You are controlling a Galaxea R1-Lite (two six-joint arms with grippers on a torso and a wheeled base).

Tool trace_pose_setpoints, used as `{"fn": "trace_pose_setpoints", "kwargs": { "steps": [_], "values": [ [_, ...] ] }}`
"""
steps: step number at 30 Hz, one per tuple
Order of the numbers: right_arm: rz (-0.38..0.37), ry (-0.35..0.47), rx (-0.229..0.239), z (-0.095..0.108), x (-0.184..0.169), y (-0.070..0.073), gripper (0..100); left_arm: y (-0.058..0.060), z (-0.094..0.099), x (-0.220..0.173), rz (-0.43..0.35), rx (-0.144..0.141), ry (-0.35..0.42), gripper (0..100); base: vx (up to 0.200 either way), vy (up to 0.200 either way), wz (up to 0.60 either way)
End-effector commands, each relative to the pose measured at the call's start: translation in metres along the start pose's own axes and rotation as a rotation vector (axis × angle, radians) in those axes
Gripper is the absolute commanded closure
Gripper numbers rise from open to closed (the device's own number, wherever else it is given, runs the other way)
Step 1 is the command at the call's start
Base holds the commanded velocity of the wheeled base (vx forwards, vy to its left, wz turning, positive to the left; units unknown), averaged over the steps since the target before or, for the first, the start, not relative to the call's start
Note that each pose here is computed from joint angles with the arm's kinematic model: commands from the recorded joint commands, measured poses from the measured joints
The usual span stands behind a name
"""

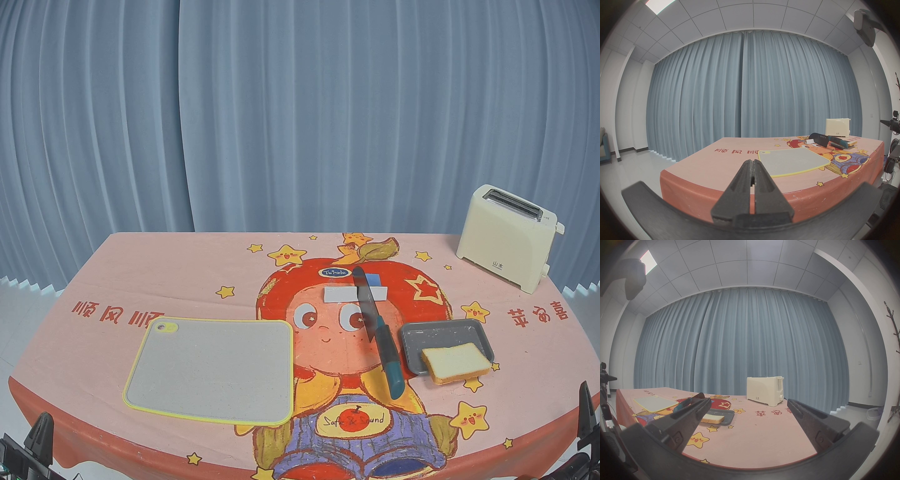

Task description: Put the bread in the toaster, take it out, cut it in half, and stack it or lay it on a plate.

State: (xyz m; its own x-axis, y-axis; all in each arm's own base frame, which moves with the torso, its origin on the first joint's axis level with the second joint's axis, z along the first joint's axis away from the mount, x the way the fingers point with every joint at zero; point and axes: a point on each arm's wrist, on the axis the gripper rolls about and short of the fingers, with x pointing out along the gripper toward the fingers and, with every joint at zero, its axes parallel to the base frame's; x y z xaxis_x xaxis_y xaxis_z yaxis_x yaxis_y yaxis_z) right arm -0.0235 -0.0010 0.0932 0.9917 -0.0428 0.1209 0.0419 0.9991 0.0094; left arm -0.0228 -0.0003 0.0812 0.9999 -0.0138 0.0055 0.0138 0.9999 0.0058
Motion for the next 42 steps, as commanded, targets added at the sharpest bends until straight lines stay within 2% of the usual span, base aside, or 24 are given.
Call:
{"fn": "trace_pose_setpoints", "kwargs": {
  "steps": [1,7,9,12,13,14,18,20,21,22,23,24,25,27,28,29,30,32,37,41,42],
  "values": [
    [0.004,0.003,0.000,-0.006,-0.001,0.000,0,0.000,-0.005,0.001,0.000,0.000,0.010,100,0.000,0.000,0.00],
    [0.035,-0.001,0.008,-0.005,-0.001,0.001,0,0.000,-0.005,0.001,0.000,0.000,0.010,100,0.000,0.000,0.00],
    [0.086,-0.010,0.034,-0.004,-0.001,0.002,0,0.000,-0.005,0.001,0.000,0.000,0.009,100,0.000,0.000,0.00],
    [0.136,-0.015,0.136,0.001,-0.002,0.003,0,0.000,-0.005,0.001,0.000,0.000,0.009,100,0.000,0.000,0.00],
    [0.136,-0.015,0.136,0.001,-0.002,0.003,0,0.000,-0.005,0.001,0.000,0.000,0.009,100,0.000,0.000,0.00],
    [0.153,-0.004,0.200,0.001,-0.002,0.003,0,0.000,-0.005,0.001,0.000,0.000,0.009,100,0.000,0.000,0.00],
    [0.154,0.059,0.348,-0.007,-0.001,0.003,0,0.000,-0.005,0.001,0.000,0.000,0.009,100,0.000,0.000,0.00],
    [0.182,0.077,0.460,-0.007,-0.002,0.004,0,0.000,-0.005,0.001,0.000,0.000,0.009,100,0.000,0.000,0.00],
    [0.182,0.077,0.460,-0.007,-0.002,0.004,0,0.000,-0.005,0.001,0.000,0.000,0.009,100,0.000,0.000,0.00],
    [0.216,0.096,0.577,-0.006,-0.002,0.005,0,0.000,-0.005,0.001,0.000,0.000,0.009,100,0.000,0.000,0.00],
    [0.228,0.108,0.641,-0.006,-0.002,0.005,0,0.000,-0.005,0.001,0.000,0.000,0.010,100,0.000,0.000,0.00],
    [0.228,0.110,0.651,-0.006,-0.002,0.005,0,0.000,-0.005,0.001,0.000,0.000,0.010,100,0.000,0.000,0.00],
    [0.244,0.131,0.768,-0.005,-0.003,0.006,0,0.000,-0.005,0.001,0.000,0.000,0.010,100,0.000,0.000,0.00],
    [0.260,0.154,0.868,-0.005,-0.003,0.006,0,0.000,-0.005,0.001,0.000,0.000,0.010,100,0.000,0.000,0.00],
    [0.268,0.179,0.937,-0.007,-0.002,0.007,0,0.000,-0.005,0.001,0.000,0.000,0.009,100,0.000,0.000,0.00],
    [0.269,0.190,0.966,-0.008,-0.002,0.007,0,0.000,-0.005,0.001,0.000,0.000,0.010,100,0.000,0.000,0.00],
    [0.278,0.221,1.039,-0.009,-0.003,0.007,0,0.000,-0.005,0.001,0.000,0.000,0.009,100,0.000,0.000,0.00],
    [0.290,0.286,1.153,-0.010,-0.004,0.008,0,0.000,-0.005,0.001,0.000,0.000,0.009,100,0.000,0.000,0.00],
    [0.302,0.375,1.334,-0.010,-0.005,0.009,0,0.000,-0.005,0.001,0.000,0.000,0.009,100,0.000,0.000,0.00],
    [0.317,0.425,1.437,-0.010,-0.005,0.010,0,0.000,-0.005,0.001,0.000,0.000,0.009,100,0.000,0.000,0.00],
    [0.318,0.427,1.438,-0.010,-0.005,0.010,0,0.000,-0.005,0.001,0.000,0.000,0.009,100,0.000,0.000,0.00]
  ]
}}
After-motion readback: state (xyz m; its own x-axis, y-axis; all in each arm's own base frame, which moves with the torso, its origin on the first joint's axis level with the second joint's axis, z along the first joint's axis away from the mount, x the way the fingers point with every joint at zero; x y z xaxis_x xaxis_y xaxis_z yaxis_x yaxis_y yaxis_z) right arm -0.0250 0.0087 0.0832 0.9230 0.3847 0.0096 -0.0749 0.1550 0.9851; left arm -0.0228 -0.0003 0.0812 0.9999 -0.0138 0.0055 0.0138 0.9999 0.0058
